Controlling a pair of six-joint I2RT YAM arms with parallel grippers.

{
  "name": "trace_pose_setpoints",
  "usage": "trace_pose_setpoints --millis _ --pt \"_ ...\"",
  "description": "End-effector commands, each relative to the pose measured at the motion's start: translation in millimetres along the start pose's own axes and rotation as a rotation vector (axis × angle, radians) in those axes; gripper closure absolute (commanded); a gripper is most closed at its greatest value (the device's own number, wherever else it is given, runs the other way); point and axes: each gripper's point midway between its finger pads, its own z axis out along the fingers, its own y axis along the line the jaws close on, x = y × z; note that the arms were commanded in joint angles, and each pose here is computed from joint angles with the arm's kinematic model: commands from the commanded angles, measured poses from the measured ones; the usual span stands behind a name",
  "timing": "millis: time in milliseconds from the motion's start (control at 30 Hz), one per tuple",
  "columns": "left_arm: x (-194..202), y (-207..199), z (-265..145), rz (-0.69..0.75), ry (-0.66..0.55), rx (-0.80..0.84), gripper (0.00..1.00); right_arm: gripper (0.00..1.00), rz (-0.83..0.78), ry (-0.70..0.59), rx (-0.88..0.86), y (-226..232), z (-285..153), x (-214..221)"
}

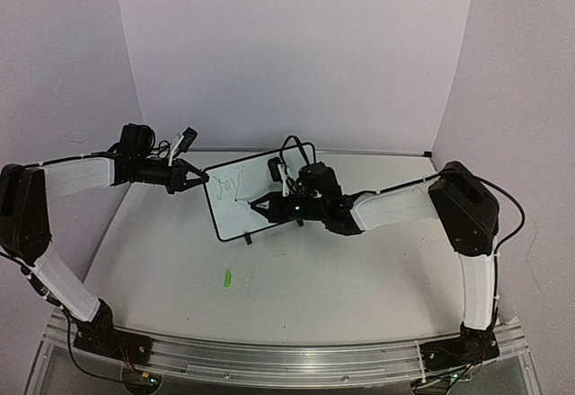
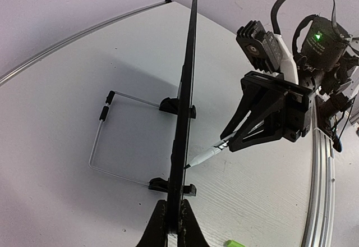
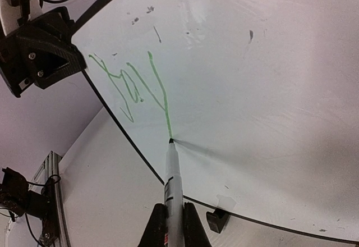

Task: Write a sentence on the whiteboard
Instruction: Write a sentence on the whiteboard, then place the whiteboard at the center of the board.

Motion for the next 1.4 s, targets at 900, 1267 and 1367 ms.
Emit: trace_pose_setpoints --millis 900,1267,1367 --pt "-36 16 -41 -0.133 -0.106 -0.290 0.02 1.00 -0.156 -0.116 0.038 50 -138 -41" --pt "-91 5 -56 -0.278 -0.067 -0.263 0.01 1.00 -0.174 -0.083 0.001 43 -114 -46" --pt "-96 5 -44 -0.244 -0.001 -0.245 0.02 1.00 -0.173 -0.076 -0.004 39 -105 -48"
